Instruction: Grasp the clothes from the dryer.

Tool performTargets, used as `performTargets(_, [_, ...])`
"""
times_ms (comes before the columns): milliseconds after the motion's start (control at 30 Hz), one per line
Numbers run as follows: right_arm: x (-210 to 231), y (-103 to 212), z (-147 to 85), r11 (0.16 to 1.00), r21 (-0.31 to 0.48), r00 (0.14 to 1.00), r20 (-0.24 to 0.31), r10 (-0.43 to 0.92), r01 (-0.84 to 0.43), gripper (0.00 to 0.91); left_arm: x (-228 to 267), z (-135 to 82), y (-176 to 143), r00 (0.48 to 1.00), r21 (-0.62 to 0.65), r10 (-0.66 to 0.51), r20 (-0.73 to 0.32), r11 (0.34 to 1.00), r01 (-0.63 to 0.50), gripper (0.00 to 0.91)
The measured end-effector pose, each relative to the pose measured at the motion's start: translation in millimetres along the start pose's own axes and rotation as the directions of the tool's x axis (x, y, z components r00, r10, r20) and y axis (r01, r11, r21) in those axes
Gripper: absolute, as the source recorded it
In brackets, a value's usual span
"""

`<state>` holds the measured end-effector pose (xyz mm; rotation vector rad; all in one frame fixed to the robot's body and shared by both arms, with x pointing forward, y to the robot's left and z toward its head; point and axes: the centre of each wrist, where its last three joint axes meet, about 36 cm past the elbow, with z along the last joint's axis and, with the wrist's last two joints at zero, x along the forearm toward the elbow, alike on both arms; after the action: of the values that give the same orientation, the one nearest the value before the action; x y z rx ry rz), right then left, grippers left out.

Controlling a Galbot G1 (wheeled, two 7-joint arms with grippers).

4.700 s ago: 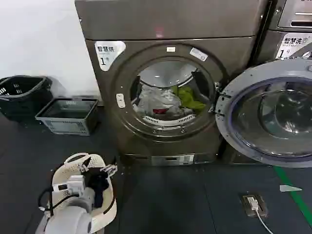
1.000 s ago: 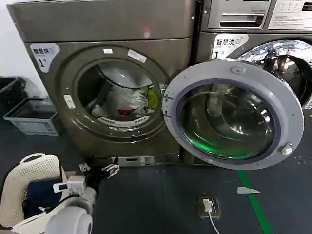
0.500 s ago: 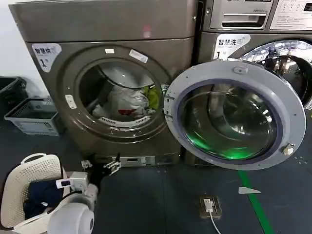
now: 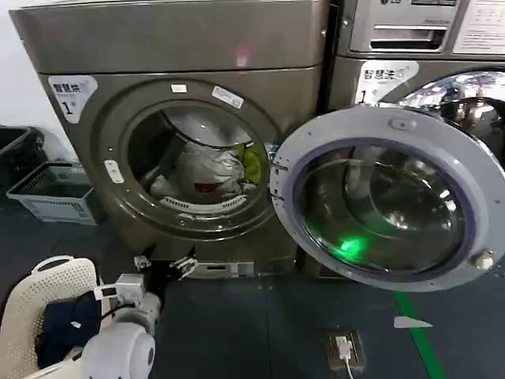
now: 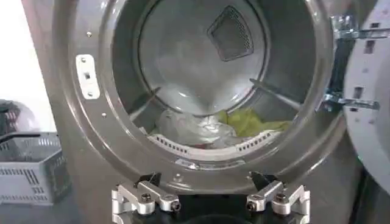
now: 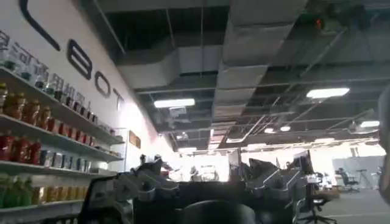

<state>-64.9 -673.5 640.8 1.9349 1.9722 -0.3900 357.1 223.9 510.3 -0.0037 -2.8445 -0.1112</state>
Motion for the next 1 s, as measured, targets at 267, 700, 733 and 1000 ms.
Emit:
performTargets(267, [0.5,-2.0,0.2,1.000,-0.001,1.000,0.003,-0.004,0.004,0.907,1.0,2.7,0.5,1.000,0.001,-0.001,-0.009,1.000,0.001,0.907])
performTargets(700, [1.0,-2.5,0.6,1.000,-0.001,1.000,0.007,-0.010,0.010,0.907,2.2,2.0,-0.6,1.000,0.004,-0.004,-0.006,1.000,0.004,0.907])
performTargets(733, [1.3,-2.3,0.4,1.000,-0.001,1.000,0.007,-0.011,0.011,0.907,2.3,1.6,-0.4,1.000,0.006,-0.004,-0.005,1.000,0.004,0.907])
performTargets(1000, [3.3,-0.8,-1.8,1.000,0.000,1.000,0.013,-0.015,0.015,0.907,1.8,1.9,-0.3,1.000,0.010,-0.003,-0.006,1.000,0.003,0.907])
